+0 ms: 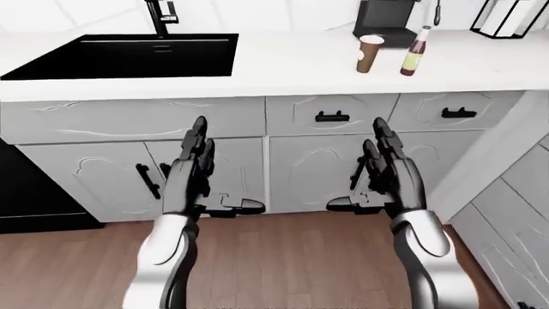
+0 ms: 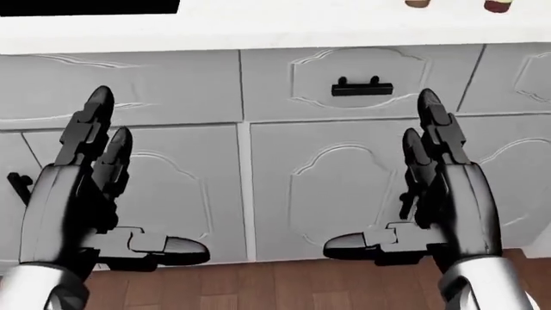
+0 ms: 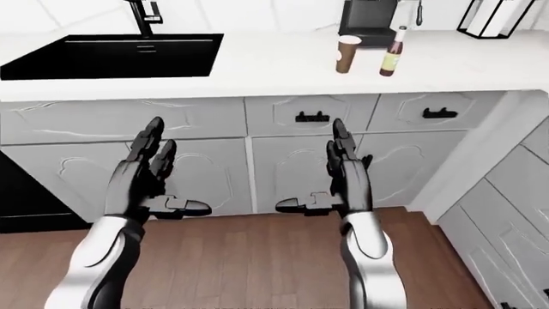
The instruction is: Move the drinks to the dining counter.
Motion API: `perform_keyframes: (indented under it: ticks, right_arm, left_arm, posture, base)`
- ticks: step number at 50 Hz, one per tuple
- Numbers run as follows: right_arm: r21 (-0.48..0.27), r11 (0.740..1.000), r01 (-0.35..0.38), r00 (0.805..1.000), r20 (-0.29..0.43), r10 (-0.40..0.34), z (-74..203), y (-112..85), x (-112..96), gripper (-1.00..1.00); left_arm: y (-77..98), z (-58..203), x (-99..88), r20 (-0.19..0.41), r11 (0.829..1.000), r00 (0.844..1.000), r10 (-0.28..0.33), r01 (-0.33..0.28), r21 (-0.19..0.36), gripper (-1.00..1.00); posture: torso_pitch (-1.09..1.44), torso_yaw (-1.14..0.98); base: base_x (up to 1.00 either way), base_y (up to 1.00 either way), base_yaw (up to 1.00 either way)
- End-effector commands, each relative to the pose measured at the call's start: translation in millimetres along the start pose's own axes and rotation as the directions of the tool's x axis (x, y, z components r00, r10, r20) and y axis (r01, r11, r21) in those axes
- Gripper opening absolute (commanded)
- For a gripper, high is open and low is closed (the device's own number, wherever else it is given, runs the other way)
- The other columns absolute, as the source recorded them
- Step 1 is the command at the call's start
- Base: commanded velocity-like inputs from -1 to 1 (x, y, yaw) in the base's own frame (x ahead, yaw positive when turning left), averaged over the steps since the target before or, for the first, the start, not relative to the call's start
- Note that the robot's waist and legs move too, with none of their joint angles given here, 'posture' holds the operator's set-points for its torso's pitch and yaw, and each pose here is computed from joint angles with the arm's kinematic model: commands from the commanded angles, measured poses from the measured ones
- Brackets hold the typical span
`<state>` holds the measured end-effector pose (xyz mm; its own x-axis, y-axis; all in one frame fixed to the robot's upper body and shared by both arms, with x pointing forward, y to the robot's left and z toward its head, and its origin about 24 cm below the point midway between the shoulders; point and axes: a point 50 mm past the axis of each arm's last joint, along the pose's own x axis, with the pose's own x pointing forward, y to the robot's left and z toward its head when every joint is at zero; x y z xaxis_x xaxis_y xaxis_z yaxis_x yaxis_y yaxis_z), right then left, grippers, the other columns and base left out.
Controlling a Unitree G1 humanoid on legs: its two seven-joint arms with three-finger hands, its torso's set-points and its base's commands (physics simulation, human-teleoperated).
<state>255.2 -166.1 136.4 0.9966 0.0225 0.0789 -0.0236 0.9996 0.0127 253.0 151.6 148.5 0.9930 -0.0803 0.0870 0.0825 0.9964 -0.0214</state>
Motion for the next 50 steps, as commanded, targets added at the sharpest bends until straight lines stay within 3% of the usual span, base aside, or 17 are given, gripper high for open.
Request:
perform_keyframes:
  ticks: [1, 21, 50]
  right_arm:
    - [0.002, 0.999, -0.043, 0.992, 0.115, 0.043, 22, 7.4, -1, 1.0]
    - [0.009, 0.998, -0.054, 0.992, 0.114, 0.053, 19, 9.5, -2, 1.0]
    - [-0.001, 0.997, -0.073, 0.982, 0.173, 0.072, 39, 13.7, -8, 1.0]
  left_arm:
    - [2.0, 19, -1.5, 0.108, 1.0, 0.994, 0.013, -0.014, 0.014, 1.0]
    - [2.6, 14, -1.3, 0.099, 1.0, 0.995, 0.006, -0.008, 0.015, 1.0]
    - [7.2, 27, -5.4, 0.117, 1.0, 0.993, 0.013, -0.015, 0.018, 1.0]
  posture:
    - [0.0, 0.0]
    - [0.0, 0.0]
    - [0.0, 0.0]
  base:
    - [0.05, -0.64, 0.0]
    - [0.04, -0.65, 0.0]
    - [0.01, -0.41, 0.0]
